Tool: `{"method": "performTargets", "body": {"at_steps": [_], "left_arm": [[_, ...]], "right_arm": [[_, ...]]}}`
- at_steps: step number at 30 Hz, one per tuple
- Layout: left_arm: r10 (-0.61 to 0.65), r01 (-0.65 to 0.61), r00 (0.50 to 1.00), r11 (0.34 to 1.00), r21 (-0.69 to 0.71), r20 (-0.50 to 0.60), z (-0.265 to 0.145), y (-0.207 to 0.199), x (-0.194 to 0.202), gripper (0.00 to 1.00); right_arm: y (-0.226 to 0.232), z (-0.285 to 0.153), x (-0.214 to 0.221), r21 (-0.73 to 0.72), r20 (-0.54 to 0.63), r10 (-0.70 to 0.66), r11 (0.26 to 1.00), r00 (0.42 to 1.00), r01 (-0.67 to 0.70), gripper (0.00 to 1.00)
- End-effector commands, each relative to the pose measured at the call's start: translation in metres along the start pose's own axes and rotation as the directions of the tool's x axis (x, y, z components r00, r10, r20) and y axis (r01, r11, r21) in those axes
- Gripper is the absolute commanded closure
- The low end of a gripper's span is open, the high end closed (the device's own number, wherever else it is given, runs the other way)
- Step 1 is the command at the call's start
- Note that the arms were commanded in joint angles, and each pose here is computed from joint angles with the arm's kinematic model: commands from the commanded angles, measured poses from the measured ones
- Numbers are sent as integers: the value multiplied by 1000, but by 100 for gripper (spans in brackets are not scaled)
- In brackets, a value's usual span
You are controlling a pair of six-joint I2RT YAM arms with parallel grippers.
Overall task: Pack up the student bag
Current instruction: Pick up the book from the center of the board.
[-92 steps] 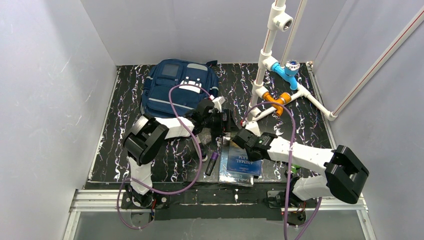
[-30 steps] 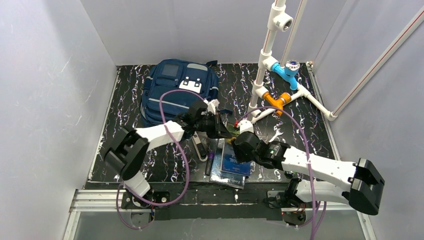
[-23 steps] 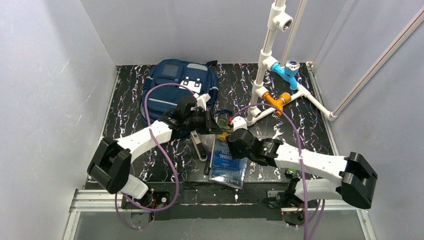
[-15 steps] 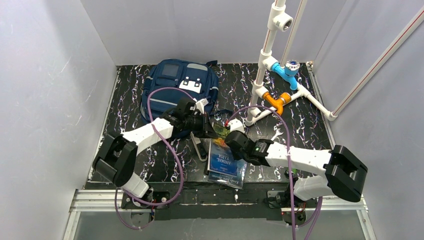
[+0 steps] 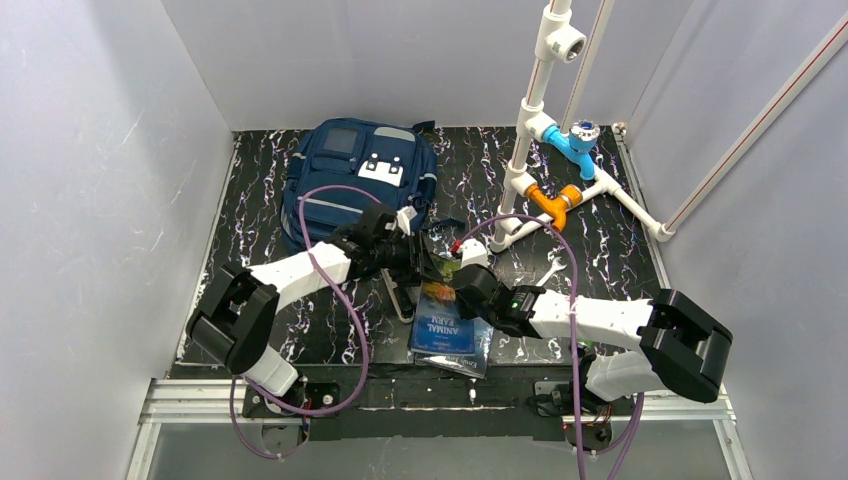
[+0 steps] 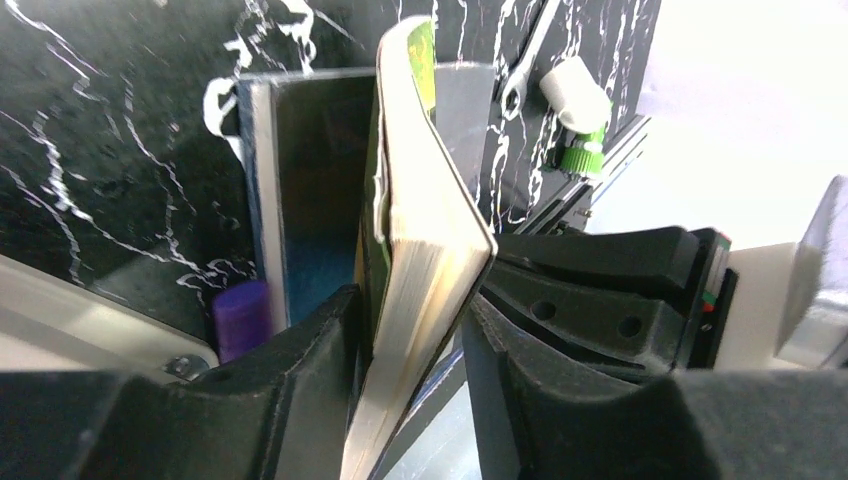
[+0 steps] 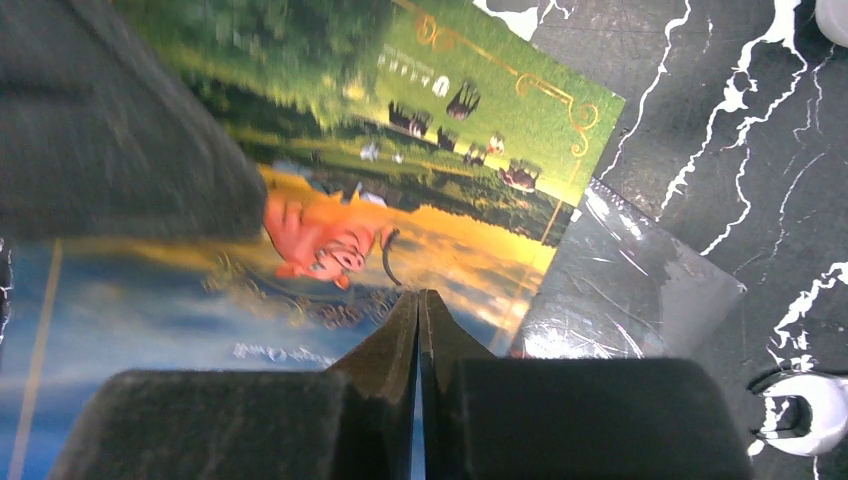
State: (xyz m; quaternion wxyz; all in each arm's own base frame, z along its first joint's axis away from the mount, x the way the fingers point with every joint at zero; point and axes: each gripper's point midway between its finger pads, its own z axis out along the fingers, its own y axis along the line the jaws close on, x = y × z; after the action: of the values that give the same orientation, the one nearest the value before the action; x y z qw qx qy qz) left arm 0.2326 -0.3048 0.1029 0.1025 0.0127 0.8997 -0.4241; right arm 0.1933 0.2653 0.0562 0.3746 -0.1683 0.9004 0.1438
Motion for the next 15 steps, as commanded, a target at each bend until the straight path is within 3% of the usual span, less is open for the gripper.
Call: {"method": "performTargets", "body": {"at_steps": [1,5,7,10,11,15], "left_arm": [[25,-22,998,998,53,-58,-1,-28,36,60],[52,-52,997,999,4,-62,5,-14,45,59],[89,-91,994,995,-38,-56,7,-5,44,63],[151,-151,989,982,-118,-8,2,4,32,94],[178,-173,984,975,-140,19,-3,4,26,100],[291,-269,950,946,-181,109,-35,-15,5,100]], "right_arm": [[4,4,10,-31,-17,50,998,999,-50,91],[3,4,11,-33,-20,58,998,998,-58,92],[3,3,11,-38,-21,58,998,998,-59,92],[4,2,8,-38,-17,39,999,999,-40,91],[1,1,8,-28,-22,21,999,1000,-22,89],[-2,-8,-6,-1,-22,-47,999,999,47,65]]}}
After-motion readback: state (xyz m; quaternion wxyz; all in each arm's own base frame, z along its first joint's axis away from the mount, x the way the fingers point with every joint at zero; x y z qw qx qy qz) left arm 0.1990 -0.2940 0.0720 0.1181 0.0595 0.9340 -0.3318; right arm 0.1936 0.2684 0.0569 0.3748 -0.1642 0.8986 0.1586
